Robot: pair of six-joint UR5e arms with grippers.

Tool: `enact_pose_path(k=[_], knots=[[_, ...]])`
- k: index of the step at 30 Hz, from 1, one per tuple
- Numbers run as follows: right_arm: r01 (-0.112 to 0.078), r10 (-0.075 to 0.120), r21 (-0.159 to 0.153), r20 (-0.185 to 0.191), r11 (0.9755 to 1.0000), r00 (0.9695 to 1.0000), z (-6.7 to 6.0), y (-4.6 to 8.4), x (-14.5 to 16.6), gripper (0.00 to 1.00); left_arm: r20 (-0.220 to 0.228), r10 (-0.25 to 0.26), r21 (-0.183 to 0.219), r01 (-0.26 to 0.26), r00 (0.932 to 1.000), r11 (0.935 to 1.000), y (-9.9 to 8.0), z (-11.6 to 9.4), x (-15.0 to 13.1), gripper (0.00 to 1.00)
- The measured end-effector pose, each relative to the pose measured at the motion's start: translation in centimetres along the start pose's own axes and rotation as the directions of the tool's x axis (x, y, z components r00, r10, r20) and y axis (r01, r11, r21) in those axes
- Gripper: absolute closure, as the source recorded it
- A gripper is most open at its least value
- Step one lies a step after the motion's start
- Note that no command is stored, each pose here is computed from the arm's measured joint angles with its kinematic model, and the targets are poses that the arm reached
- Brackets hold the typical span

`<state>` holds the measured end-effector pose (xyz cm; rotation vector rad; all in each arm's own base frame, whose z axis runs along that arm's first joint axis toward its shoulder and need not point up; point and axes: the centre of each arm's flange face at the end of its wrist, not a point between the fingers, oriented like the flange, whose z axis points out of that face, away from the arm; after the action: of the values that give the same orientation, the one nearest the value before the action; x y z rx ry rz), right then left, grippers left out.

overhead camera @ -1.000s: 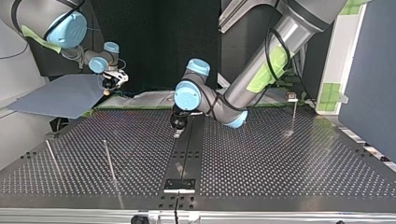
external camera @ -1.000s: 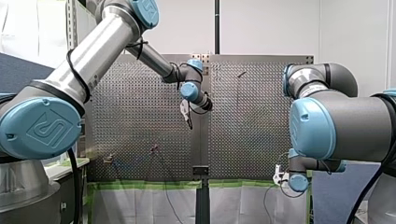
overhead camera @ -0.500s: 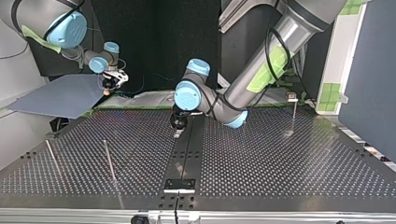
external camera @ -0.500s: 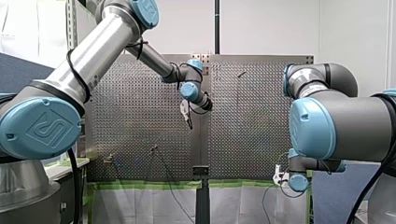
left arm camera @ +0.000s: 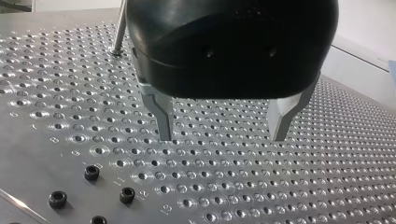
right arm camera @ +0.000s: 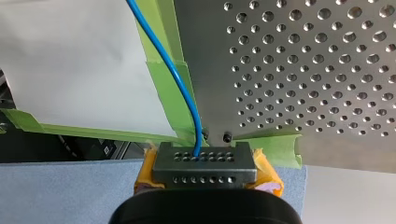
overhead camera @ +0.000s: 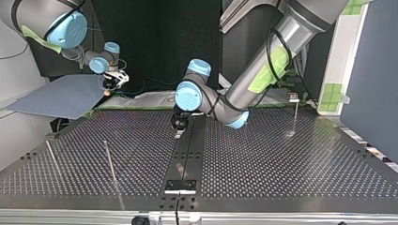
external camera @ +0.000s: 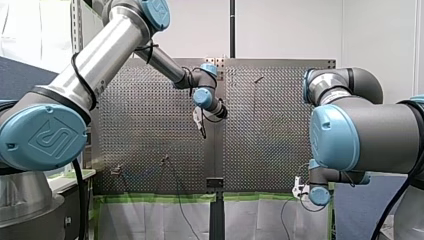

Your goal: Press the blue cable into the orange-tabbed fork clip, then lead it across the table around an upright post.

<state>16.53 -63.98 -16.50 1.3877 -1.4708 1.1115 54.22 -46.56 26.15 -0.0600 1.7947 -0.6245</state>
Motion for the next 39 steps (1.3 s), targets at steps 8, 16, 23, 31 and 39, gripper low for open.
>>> enact_pose_path(k=[8,16,23,31,39], knots=[[0.0,0.0,0.0,0.0,1.0,1.0,0.0,0.0,0.0,1.0,0.0,0.0,0.0,0.0,1.0,1.0,0.0,0.0,0.0,0.01],[0.0,0.0,0.0,0.0,1.0,1.0,0.0,0.0,0.0,1.0,0.0,0.0,0.0,0.0,1.0,1.0,0.0,0.0,0.0,0.01],[0.0,0.0,0.0,0.0,1.0,1.0,0.0,0.0,0.0,1.0,0.0,0.0,0.0,0.0,1.0,1.0,0.0,0.0,0.0,0.01],[0.001,-0.001,0.002,0.006,1.0,1.0,-0.2,-0.1,-0.2,1.0,-0.008,0.006,-0.003,-0.006,1.0,1.0,-0.1,-0.1,0.4,0.01],[0.002,-0.002,0.005,0.015,1.0,0.9999,-0.3,-0.3,-0.4,1.0,-0.059,0.04,-0.053,-0.044,0.9974,0.9976,1.3,0.7,4.2,0.01]])
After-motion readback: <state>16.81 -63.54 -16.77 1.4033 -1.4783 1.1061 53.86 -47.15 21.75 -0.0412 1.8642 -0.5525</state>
